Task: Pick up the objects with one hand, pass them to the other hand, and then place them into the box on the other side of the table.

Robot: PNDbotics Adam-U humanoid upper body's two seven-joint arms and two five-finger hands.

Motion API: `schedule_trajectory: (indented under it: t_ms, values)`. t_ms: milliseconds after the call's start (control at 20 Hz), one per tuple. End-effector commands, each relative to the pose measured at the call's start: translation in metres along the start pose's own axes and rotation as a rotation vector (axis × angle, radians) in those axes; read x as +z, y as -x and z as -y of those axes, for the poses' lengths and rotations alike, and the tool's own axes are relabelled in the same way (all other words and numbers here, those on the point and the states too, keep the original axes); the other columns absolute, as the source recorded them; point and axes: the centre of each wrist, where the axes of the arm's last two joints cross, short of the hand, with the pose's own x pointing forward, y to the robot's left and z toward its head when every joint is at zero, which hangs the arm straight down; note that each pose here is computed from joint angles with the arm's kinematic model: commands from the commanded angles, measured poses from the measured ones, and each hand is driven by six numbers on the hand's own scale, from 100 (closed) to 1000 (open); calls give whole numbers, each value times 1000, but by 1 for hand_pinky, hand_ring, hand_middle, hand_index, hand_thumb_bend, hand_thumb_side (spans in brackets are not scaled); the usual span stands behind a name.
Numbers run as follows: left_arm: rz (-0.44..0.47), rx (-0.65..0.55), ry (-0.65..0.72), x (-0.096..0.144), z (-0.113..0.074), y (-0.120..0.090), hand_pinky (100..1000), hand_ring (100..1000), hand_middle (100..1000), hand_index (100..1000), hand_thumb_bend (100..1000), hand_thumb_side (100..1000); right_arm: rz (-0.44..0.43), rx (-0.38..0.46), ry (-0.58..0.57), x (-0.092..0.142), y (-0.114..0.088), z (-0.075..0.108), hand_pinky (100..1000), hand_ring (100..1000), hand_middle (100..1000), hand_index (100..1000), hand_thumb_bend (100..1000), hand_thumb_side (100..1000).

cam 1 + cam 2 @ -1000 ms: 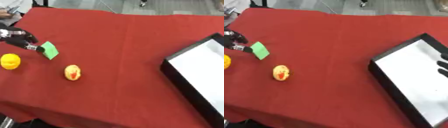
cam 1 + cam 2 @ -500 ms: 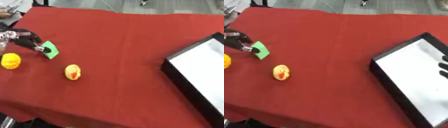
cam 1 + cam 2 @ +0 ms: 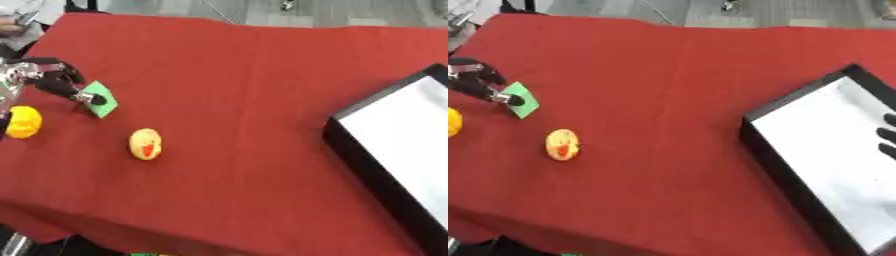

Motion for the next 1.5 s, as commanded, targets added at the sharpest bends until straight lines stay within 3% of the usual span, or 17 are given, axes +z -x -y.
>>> schedule_trajectory:
  t_ms: [50, 500, 1200, 1300, 1500]
  values:
    - [-9, -5, -46, 8, -17, 4, 963, 926, 812, 833, 771, 664, 6, 23, -4, -2, -5, 3, 1000, 1000, 1000, 1000, 100, 776]
    - [-41, -8, -55, 3, -11, 2, 950, 920, 800, 806, 679, 613, 9, 20, -2, -2, -5, 2, 1000, 1000, 1000, 1000, 100, 783]
    - [-63, -9, -71, -1, -5, 0, 943, 918, 796, 786, 669, 606, 12, 25, 1, -3, -5, 1, 1000, 1000, 1000, 1000, 100, 786]
    - [-65, -6, -76, -2, -4, 0, 935, 911, 787, 747, 511, 558, 9, 25, 2, -4, -5, 1, 1000, 1000, 1000, 1000, 100, 792]
    - [-69, 0, -90, -2, -5, -2, 931, 908, 782, 730, 410, 461, 7, 27, 2, -4, -5, 1, 1000, 1000, 1000, 1000, 100, 790]
